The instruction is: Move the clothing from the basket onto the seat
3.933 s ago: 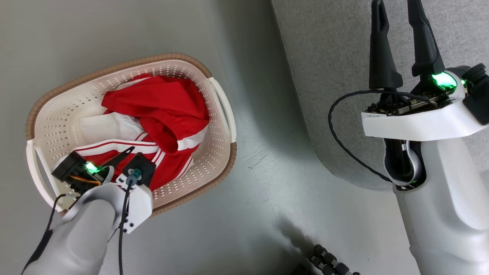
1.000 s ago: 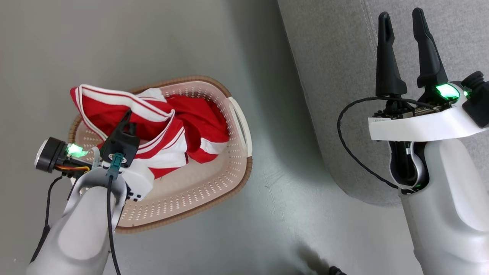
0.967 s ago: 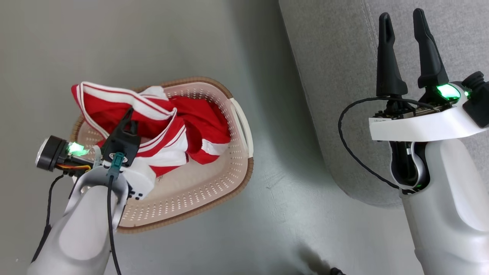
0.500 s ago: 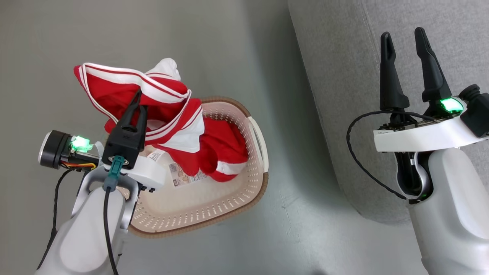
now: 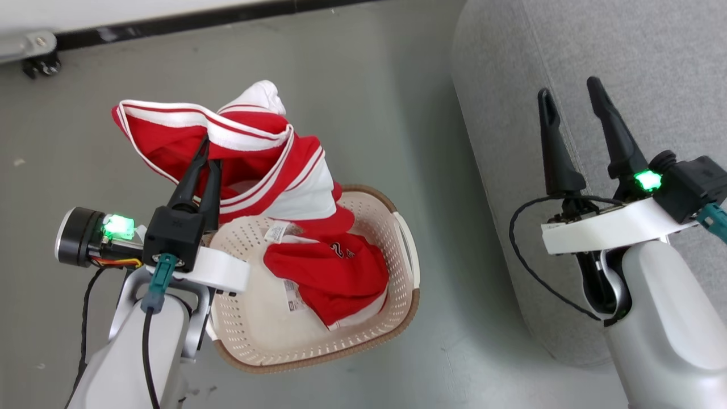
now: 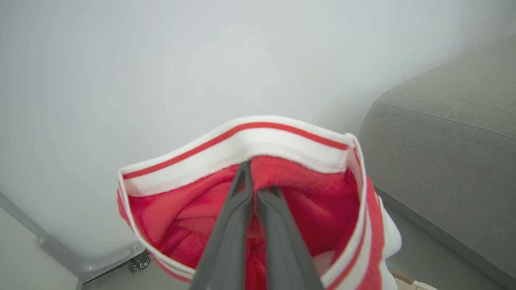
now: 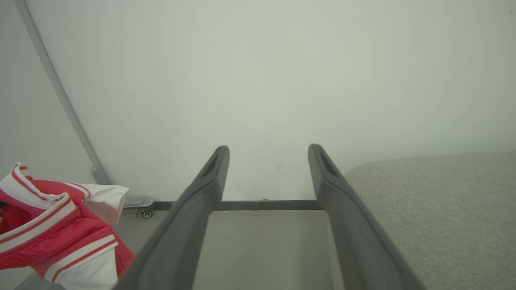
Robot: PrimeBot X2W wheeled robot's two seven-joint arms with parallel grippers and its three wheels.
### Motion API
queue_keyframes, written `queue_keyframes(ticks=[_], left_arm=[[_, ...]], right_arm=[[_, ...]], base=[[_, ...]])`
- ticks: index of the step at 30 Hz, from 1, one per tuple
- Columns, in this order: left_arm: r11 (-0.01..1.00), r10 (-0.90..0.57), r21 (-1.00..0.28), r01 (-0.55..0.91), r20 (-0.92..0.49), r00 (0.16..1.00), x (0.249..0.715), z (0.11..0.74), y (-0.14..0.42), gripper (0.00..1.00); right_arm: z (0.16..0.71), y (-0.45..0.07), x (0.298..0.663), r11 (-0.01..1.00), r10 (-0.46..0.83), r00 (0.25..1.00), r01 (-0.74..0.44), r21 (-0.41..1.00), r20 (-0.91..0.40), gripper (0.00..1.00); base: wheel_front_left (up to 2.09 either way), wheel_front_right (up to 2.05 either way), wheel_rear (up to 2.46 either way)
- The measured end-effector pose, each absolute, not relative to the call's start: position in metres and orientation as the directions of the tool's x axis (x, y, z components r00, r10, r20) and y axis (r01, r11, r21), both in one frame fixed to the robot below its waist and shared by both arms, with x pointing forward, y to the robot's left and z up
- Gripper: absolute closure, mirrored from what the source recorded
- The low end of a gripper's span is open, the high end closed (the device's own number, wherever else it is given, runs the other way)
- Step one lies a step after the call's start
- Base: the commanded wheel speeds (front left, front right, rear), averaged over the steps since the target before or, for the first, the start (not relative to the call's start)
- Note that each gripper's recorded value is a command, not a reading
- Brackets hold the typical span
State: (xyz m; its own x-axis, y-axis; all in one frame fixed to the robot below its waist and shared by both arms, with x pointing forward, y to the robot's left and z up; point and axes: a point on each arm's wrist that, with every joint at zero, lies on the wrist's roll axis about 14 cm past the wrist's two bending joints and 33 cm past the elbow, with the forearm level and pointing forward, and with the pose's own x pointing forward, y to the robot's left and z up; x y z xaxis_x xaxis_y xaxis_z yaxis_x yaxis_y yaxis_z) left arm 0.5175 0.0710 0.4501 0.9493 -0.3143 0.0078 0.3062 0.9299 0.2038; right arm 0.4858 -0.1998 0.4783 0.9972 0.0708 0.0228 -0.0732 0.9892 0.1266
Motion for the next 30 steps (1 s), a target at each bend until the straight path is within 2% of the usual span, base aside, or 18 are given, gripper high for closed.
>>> queue_keyframes(ticks=[14,30], left_arm=[[0.938,-0.283,0.245,0.247,0.126,0.951,0.481,0.513,0.093,1.0],[0.91,-0.368,0.3,0.285,0.27,0.89,0.441,0.584,0.081,1.0]], right_arm=[[0.492,-0.166,0.456,0.977,0.19,0.982,-0.191,0.091,0.018,0.0],[0.496,-0.093,0.409,0.897,0.442,0.896,-0.442,-0.004,-0.052,0.0]], base=[[0.0,0.0,0.0],[0.0,0.0,0.0]])
